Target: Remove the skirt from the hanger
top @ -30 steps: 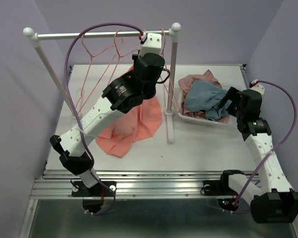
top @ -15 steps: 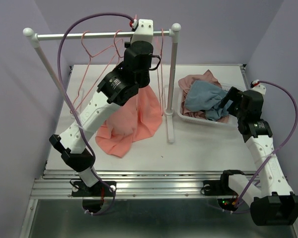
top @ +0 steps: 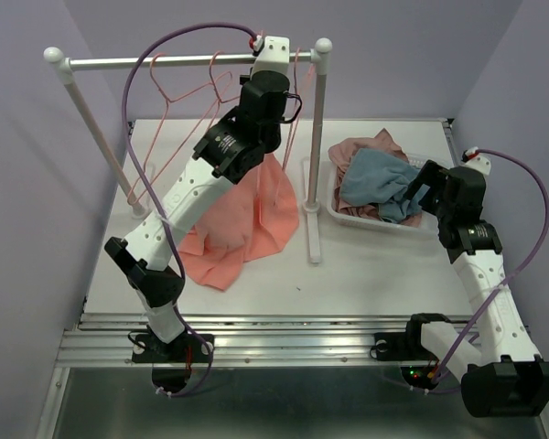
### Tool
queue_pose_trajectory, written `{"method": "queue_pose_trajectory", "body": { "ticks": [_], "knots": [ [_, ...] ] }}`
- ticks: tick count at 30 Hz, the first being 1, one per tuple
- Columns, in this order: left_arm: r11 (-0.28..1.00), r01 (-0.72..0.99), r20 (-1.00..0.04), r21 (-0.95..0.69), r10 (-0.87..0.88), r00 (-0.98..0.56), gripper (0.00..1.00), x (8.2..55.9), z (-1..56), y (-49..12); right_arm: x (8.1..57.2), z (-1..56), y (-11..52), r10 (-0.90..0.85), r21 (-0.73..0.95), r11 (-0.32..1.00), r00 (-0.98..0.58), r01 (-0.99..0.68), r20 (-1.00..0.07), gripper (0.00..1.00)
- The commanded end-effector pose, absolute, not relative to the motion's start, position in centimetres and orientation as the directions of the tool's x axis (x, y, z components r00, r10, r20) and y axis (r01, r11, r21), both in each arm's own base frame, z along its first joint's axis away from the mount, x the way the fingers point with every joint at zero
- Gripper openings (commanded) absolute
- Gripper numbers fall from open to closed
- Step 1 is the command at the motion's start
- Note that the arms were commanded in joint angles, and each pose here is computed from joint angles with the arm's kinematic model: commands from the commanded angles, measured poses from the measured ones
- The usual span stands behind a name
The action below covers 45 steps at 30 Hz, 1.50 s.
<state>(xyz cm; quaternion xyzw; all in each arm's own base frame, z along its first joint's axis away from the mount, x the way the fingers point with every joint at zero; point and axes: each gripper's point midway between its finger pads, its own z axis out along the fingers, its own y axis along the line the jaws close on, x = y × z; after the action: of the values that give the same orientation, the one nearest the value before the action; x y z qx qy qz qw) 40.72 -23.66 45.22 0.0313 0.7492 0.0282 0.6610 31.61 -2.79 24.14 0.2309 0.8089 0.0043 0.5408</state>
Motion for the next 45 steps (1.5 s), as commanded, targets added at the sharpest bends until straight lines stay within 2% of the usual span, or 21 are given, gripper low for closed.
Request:
{"method": "queue_pose_trajectory", "body": {
  "ticks": [1, 3, 6, 7, 10, 11, 20, 23, 25, 28, 39, 45],
  "knots": [
    [1.000, 0.011, -0.995, -0.008, -0.007, -0.100, 0.00, 40.2, 46.5, -23.2, 31.3, 25.1, -3.1, 0.366, 0.253, 0.893, -0.274, 0.371, -0.889, 1.00],
    [1.000, 0.011, -0.994, -0.017, -0.016, -0.106, 0.00, 39.9, 46.2, -23.0, 31.4, 25.2, -3.1, 0.366, 0.256, 0.894, -0.273, 0.368, -0.890, 1.00],
    [0.999, 0.026, -0.993, -0.028, -0.025, -0.111, 0.12, 39.2, 46.4, -22.6, 31.2, 25.3, -3.0, 0.367, 0.259, 0.895, -0.270, 0.363, -0.890, 1.00],
    [0.998, 0.039, -0.993, -0.041, -0.037, -0.110, 0.25, 39.0, 46.5, -22.8, 31.2, 25.3, -3.0, 0.367, 0.259, 0.895, -0.268, 0.364, -0.891, 1.00],
    [0.995, 0.070, -0.993, -0.072, -0.064, -0.101, 0.48, 38.2, 47.1, -22.7, 31.2, 25.3, -3.0, 0.367, 0.259, 0.895, -0.267, 0.363, -0.891, 1.00],
    [0.993, 0.078, -0.992, -0.084, -0.076, -0.100, 0.63, 37.9, 47.3, -22.6, 31.2, 25.3, -3.0, 0.367, 0.259, 0.895, -0.267, 0.363, -0.891, 1.00],
    [0.971, 0.195, -0.987, -0.140, -0.120, -0.111, 0.68, 34.3, 48.0, -23.1, 31.0, 25.4, -2.7, 0.370, 0.268, 0.898, -0.268, 0.348, -0.890, 1.00],
    [0.948, 0.277, -0.985, -0.159, -0.135, -0.105, 0.79, 32.1, 49.0, -23.7, 30.9, 25.4, -2.6, 0.370, 0.271, 0.899, -0.267, 0.344, -0.890, 1.00],
    [0.919, 0.354, -0.984, -0.172, -0.144, -0.103, 0.92, 30.2, 49.6, -24.2, 30.9, 25.5, -2.6, 0.370, 0.273, 0.900, -0.265, 0.340, -0.890, 1.00],
    [0.910, 0.375, -0.984, -0.178, -0.158, -0.084, 0.99, 28.6, 50.3, -23.1, 30.8, 25.3, -2.4, 0.370, 0.274, 0.903, -0.274, 0.331, -0.888, 1.00],
    [0.988, 0.100, -0.992, -0.117, -0.111, -0.058, 0.99, 29.2, 48.9, -15.8, 30.9, 25.6, -2.2, 0.372, 0.283, 0.905, -0.268, 0.318, -0.889, 1.00],
    [0.994, 0.053, -0.991, -0.100, -0.094, -0.095, 0.99, 31.6, 47.2, -14.5, 30.8, 25.5, -2.1, 0.368, 0.279, 0.907, -0.273, 0.316, -0.889, 1.00]
  ]
}}
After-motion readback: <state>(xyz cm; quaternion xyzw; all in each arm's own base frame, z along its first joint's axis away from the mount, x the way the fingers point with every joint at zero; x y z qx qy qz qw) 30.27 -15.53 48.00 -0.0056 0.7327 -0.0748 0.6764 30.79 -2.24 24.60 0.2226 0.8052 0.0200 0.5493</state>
